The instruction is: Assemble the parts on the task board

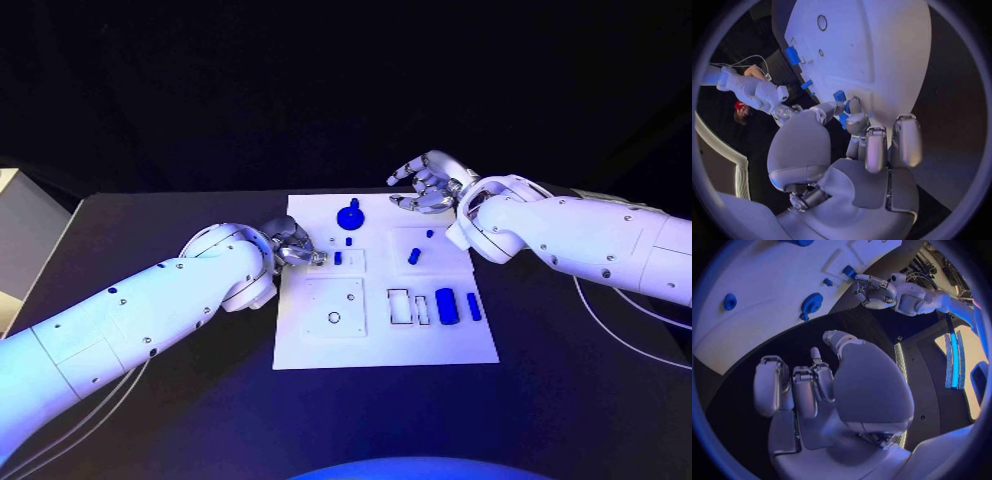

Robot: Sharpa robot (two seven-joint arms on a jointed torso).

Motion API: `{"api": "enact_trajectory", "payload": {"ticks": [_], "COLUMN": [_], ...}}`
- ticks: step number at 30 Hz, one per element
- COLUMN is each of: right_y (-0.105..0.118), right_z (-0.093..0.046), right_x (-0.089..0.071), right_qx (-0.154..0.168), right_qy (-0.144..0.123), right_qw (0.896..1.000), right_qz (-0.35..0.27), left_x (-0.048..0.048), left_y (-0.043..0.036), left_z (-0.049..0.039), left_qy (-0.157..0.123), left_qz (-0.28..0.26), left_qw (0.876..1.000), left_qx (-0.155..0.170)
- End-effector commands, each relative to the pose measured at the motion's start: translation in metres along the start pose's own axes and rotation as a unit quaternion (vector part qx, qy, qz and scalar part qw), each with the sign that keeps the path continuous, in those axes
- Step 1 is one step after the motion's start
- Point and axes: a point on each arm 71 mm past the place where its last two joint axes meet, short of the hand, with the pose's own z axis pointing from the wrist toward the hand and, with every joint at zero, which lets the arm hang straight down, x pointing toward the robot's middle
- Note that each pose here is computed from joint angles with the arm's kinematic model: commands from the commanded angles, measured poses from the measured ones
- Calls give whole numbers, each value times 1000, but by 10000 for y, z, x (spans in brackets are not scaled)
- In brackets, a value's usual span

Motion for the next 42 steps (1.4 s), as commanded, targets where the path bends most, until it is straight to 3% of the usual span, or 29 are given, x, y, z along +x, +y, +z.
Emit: {"api": "enact_trajectory", "payload": {"ticks": [1,28,42], "right_y": [10,5,-1], "right_z": [0,-5,-8], "right_x": [10,5,0], "right_qx": [-6,-6,-5], "right_qy": [5,4,4], "right_qw": [1000,1000,1000], "right_qz": [0,1,0], "left_x": [68,48,50], "left_y": [36,87,76], "left_z": [9,11,8], "left_qy": [15,13,13], "left_qz": [2,3,1], "left_qw": [1000,1000,1000], "left_qx": [-8,-18,-14]}}
